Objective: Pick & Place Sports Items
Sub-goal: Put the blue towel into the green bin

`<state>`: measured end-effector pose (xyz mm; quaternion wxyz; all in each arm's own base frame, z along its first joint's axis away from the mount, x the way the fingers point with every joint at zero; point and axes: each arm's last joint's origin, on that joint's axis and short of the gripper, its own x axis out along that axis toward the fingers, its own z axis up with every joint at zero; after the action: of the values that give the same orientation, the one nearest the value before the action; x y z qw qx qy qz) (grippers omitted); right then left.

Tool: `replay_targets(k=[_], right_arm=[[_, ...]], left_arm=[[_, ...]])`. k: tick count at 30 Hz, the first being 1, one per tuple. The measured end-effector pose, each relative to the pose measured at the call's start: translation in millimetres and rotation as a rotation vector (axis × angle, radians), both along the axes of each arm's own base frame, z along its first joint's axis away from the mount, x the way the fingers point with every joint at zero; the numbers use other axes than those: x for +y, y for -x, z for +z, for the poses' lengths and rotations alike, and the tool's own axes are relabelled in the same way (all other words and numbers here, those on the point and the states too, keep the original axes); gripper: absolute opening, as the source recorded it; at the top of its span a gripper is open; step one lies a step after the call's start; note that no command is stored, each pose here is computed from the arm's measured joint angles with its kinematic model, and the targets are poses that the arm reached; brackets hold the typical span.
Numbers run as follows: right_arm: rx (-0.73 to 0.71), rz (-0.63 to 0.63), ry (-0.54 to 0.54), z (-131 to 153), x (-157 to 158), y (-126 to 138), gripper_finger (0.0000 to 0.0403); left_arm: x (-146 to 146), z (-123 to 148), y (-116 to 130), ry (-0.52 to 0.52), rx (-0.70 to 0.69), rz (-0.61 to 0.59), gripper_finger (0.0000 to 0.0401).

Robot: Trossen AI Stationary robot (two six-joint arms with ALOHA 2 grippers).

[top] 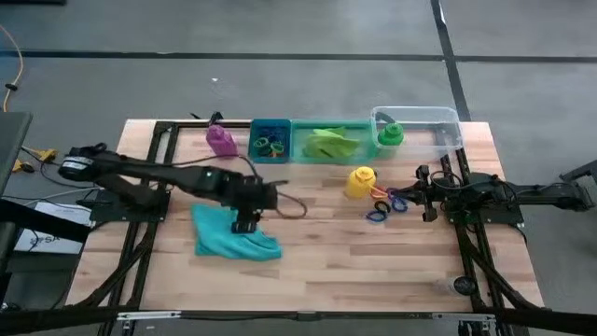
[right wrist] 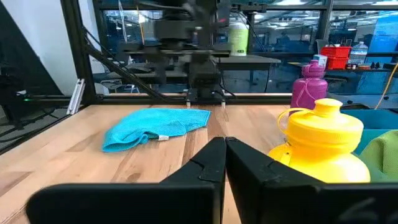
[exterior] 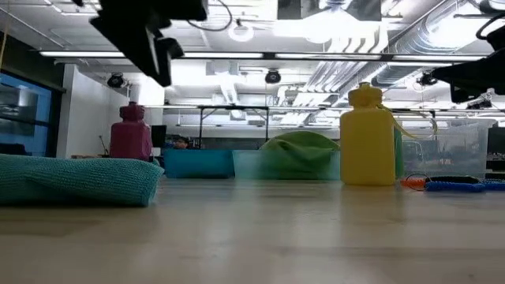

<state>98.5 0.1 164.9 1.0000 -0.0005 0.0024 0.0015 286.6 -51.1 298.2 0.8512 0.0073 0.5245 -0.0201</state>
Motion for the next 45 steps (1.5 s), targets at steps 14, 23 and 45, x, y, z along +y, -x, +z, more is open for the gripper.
replay_targets(k=[14, 23, 45], right_arm=[[0.000, 0.000, 0.000, 0, 0, 0, 0.0000], [0.000, 0.000, 0.000, 0, 0, 0, 0.0000], [0.000, 0.000, 0.000, 0, 0, 0, 0.0000]], left_arm=[[-59, 0, 17, 0.005, 0.001, -0.196, 0.0188], [-97, -1, 35, 0.024, 0.008, -0.299, 0.0188], [-114, -93, -10, -0.050, 0.291, -0.161, 0.0188]])
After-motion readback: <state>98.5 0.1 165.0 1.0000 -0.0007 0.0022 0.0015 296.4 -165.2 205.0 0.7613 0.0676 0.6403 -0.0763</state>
